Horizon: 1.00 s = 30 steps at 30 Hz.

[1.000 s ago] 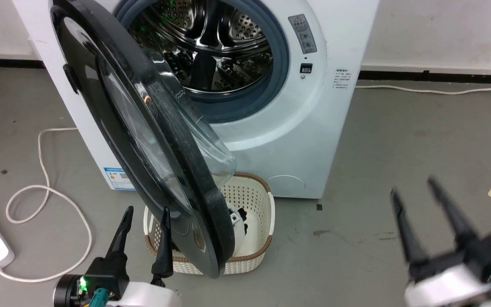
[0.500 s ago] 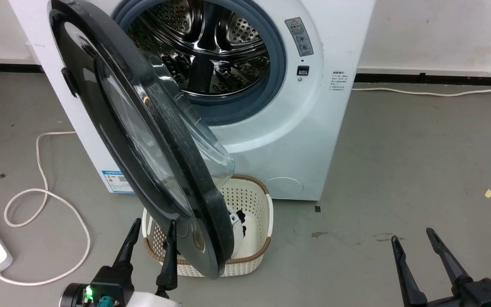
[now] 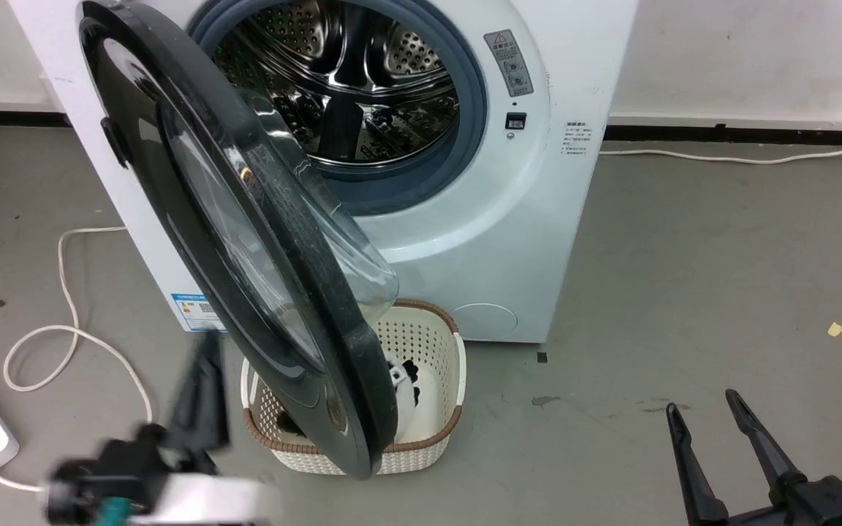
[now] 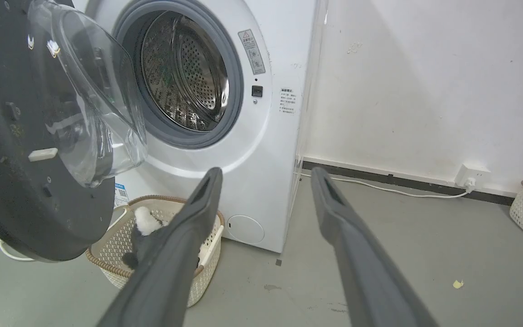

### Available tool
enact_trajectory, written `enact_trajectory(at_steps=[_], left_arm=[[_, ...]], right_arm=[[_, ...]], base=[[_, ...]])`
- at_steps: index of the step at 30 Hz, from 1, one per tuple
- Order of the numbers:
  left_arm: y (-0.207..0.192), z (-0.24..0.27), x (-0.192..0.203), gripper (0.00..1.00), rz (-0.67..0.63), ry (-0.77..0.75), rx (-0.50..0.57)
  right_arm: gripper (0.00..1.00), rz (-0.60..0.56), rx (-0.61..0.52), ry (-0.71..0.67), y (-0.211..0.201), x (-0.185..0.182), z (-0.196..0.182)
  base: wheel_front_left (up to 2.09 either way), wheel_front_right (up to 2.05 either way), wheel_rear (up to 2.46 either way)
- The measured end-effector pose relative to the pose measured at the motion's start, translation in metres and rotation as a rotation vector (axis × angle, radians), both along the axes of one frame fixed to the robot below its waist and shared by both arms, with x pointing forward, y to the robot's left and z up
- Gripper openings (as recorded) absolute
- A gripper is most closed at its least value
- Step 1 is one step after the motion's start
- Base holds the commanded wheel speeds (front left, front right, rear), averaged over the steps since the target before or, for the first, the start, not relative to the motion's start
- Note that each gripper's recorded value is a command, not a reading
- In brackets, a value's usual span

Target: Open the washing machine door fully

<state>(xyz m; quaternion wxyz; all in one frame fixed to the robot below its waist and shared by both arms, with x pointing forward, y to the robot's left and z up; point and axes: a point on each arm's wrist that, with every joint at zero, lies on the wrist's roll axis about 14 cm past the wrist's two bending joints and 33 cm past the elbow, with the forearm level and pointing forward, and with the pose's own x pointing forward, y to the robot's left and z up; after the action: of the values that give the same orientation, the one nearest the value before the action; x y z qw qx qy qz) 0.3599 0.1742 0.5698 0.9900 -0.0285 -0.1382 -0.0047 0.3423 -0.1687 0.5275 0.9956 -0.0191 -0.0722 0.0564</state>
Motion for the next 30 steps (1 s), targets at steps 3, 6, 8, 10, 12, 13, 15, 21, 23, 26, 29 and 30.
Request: enact_trajectory(at_steps=[3,6,8,10,12,13,15,21,23,26,29,30], left_arm=[[0.017,0.064,0.001,0.0,0.065,-0.199,-0.035],[0.02,0.116,-0.006,0.0,0.073,-0.366,-0.043],[0.015,0.147,-0.013,0.0,0.058,-0.472,-0.035],[0.005,0.172,-0.021,0.0,0.029,-0.561,-0.03],[-0.009,0.187,-0.026,0.0,-0.012,-0.614,-0.013],[-0.009,0.187,-0.026,0.0,-0.012,-0.614,-0.013],[-0.032,0.195,-0.03,0.0,-0.084,-0.642,0.003],[-0.085,0.163,-0.013,0.0,-0.259,-0.477,0.005],[-0.095,0.152,-0.01,0.0,-0.292,-0.432,0.004],[-0.125,0.094,-0.001,0.0,-0.383,-0.212,-0.001],[-0.131,0.061,0.004,0.0,-0.39,-0.093,0.008],[-0.131,0.048,0.006,0.0,-0.382,-0.05,0.0]], right_arm=[[1.0,-0.003,0.0,-0.001,-0.001,0.001,0.0],[1.0,-0.003,0.001,-0.003,-0.001,0.002,0.001],[1.0,0.002,0.002,0.001,0.001,0.001,0.0],[1.0,0.009,0.006,0.003,0.003,0.001,-0.001],[1.0,0.013,0.013,0.004,0.005,0.001,-0.001],[1.0,0.013,0.013,0.004,0.005,0.001,-0.001],[1.0,0.018,0.016,0.006,0.007,0.0,-0.002],[1.0,0.01,0.025,0.014,0.005,0.002,-0.004],[1.0,0.009,0.025,0.012,0.004,0.003,-0.003],[1.0,0.001,0.032,0.014,0.001,0.006,-0.004],[1.0,0.0,0.034,0.022,0.001,0.006,-0.006],[1.0,-0.001,0.035,0.026,0.001,0.006,-0.008]], base=[[0.0,0.0,0.0],[0.0,0.0,0.0],[0.0,0.0,0.0],[0.0,0.0,0.0],[0.0,0.0,0.0],[0.0,0.0,0.0],[0.0,0.0,0.0],[0.0,0.0,0.0],[0.0,0.0,0.0],[0.0,0.0,0.0],[0.0,0.0,0.0],[0.0,0.0,0.0]])
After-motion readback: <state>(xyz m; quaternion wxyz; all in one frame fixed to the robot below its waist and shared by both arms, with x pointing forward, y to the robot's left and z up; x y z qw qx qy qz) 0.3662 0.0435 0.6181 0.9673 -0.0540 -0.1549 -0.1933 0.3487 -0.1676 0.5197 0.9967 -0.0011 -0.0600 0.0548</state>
